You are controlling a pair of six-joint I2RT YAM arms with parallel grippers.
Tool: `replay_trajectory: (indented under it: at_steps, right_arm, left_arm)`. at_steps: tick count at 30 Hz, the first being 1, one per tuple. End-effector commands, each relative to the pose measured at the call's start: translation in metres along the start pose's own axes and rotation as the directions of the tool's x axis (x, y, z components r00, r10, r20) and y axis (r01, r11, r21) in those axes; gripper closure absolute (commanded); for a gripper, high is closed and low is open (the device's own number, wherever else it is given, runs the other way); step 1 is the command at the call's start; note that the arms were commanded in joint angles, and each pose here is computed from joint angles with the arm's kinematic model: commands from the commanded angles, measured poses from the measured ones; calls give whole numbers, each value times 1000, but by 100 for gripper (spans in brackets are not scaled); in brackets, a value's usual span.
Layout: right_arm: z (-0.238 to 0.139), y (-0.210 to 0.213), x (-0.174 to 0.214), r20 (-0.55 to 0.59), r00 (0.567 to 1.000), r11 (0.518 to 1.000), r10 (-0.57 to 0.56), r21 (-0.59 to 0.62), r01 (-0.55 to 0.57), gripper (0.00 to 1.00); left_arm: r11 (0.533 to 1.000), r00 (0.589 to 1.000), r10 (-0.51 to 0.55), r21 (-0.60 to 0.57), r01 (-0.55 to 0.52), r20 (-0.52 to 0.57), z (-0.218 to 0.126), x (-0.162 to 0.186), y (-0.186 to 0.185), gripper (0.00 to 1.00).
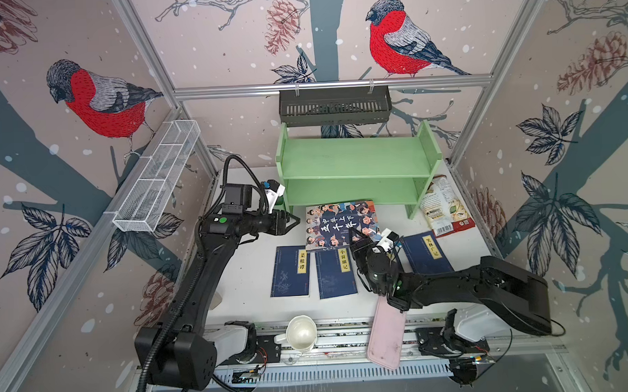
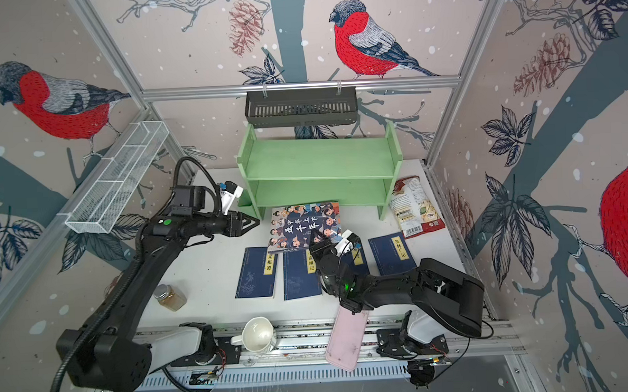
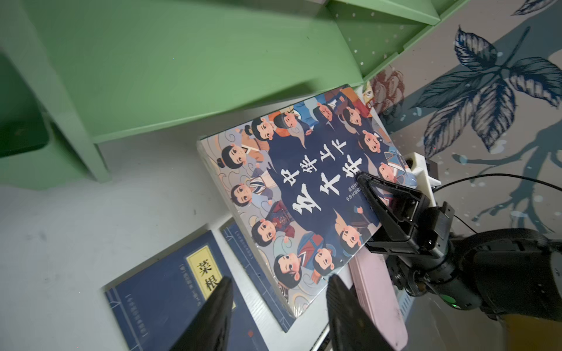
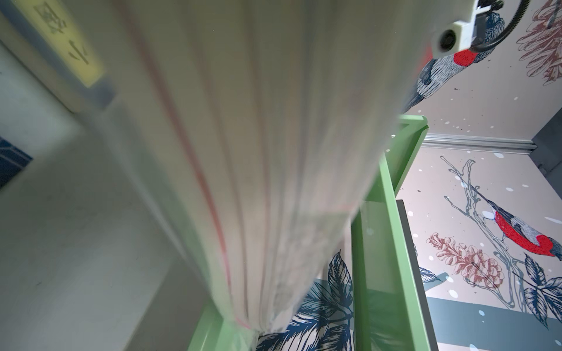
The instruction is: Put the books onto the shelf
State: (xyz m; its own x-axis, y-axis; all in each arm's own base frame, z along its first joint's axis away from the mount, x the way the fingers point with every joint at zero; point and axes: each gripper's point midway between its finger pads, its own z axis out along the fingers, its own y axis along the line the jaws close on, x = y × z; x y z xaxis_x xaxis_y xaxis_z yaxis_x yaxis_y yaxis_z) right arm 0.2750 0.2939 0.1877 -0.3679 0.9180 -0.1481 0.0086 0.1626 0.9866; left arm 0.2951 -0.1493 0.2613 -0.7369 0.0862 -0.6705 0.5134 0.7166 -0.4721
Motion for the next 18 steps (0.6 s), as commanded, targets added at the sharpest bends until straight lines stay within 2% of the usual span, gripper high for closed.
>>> replay_trajectory:
  at_steps: [1,5,10,18]
  right_arm:
    - [7,52,1,-32,991,973,133,-186,-136,94]
    - [16,64,1,-34,989,957,146,-249,-150,94]
    - [29,64,4,-42,988,956,150,-249,-156,95]
    - [58,75,1,-21,995,968,98,-232,-100,93]
  left_arm:
    - [984,1000,-7,-177,9,11,-15,-1,22,49]
    - [976,998,-8,-218,20,58,-30,-12,23,49]
    - [967,990,-42,-244,74,135,-49,-32,23,49]
    - [970,957,15,-238,56,288,-85,-98,15,48]
